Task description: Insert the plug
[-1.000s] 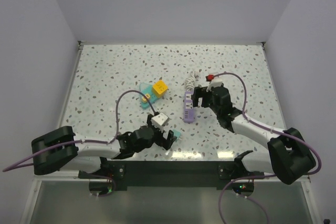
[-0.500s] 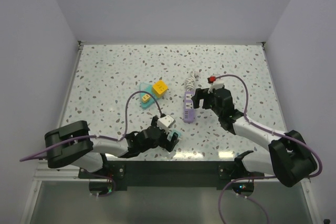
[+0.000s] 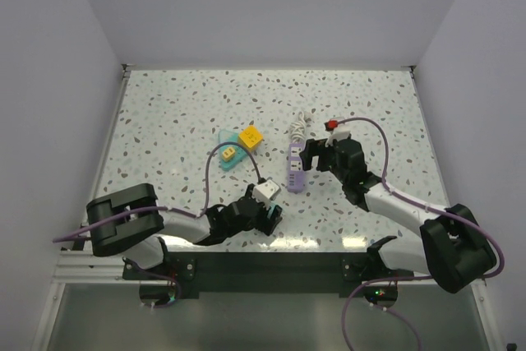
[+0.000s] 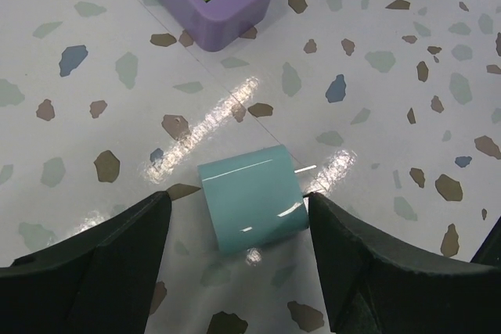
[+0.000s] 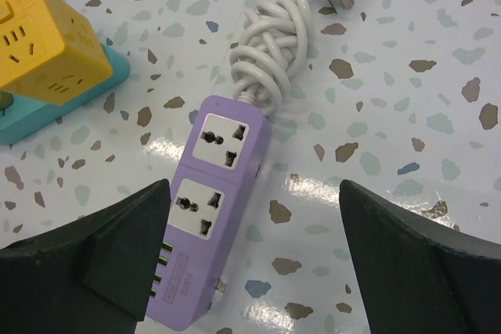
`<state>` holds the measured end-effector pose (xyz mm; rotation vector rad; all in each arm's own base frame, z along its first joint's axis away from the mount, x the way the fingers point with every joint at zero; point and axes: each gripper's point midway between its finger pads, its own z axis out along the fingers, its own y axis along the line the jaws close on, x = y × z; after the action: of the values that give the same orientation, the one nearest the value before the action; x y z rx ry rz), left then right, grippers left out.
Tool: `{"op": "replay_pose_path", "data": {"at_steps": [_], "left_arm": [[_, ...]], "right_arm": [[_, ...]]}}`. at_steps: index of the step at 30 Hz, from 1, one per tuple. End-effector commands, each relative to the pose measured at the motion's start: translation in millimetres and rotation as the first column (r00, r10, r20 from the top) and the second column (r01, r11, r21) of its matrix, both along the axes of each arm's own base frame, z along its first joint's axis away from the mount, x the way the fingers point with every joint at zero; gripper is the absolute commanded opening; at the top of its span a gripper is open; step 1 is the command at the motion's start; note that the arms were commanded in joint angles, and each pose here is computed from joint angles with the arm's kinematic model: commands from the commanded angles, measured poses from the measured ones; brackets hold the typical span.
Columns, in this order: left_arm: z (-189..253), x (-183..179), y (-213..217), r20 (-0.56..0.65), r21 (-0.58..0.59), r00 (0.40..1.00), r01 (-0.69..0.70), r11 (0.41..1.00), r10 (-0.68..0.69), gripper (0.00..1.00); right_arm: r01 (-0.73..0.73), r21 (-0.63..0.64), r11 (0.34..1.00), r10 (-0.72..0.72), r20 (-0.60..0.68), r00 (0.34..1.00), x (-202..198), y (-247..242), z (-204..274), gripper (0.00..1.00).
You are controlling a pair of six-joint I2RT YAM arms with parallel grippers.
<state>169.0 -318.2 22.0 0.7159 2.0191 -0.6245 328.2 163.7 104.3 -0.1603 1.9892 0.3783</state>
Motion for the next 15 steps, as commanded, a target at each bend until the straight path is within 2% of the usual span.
{"op": "replay_pose_path", "data": {"at_steps": [1,3,4,7,8,11,15], "left_arm": [[9.5,4.2,-13.9,0.02,-0.043,1.0,0.006,0.999,-0.005,0.74],[8.7,4.5,-13.6,0.023,-0.039,1.0,0.007,0.999,-0.006,0.6],[8.9,5.1,-13.1,0.028,-0.034,1.0,0.007,0.999,-0.006,0.48],[11.8,8.6,-9.7,0.048,-0.023,0.999,-0.004,1.0,0.005,0.28],[12.6,9.2,-8.4,0.053,-0.02,0.999,-0.006,1.0,0.007,0.17],[18.3,12.7,-4.3,0.085,-0.005,0.996,-0.011,1.0,0.012,0.0],[37.6,21.8,3.1,0.19,0.016,0.982,-0.007,1.0,0.004,0.0]], "right_arm": [[-0.014,0.052,0.999,0.012,0.038,0.999,3.3,5.4,13.5,0.92],[-0.027,0.054,0.998,0.025,0.04,0.999,2.6,7.7,14.2,0.92],[-0.03,0.054,0.998,0.027,0.039,0.999,2.2,8.1,13.3,0.91],[-0.047,0.06,0.997,0.045,0.038,0.998,2.6,11.6,14.9,0.92],[-0.06,0.061,0.996,0.059,0.025,0.998,1.9,14.6,11.9,0.92],[-0.104,0.086,0.991,0.102,0.025,0.994,0.4,23.8,15.5,0.91],[-0.273,0.156,0.949,0.271,0.031,0.962,-13.8,53.0,28.3,0.91]]}}
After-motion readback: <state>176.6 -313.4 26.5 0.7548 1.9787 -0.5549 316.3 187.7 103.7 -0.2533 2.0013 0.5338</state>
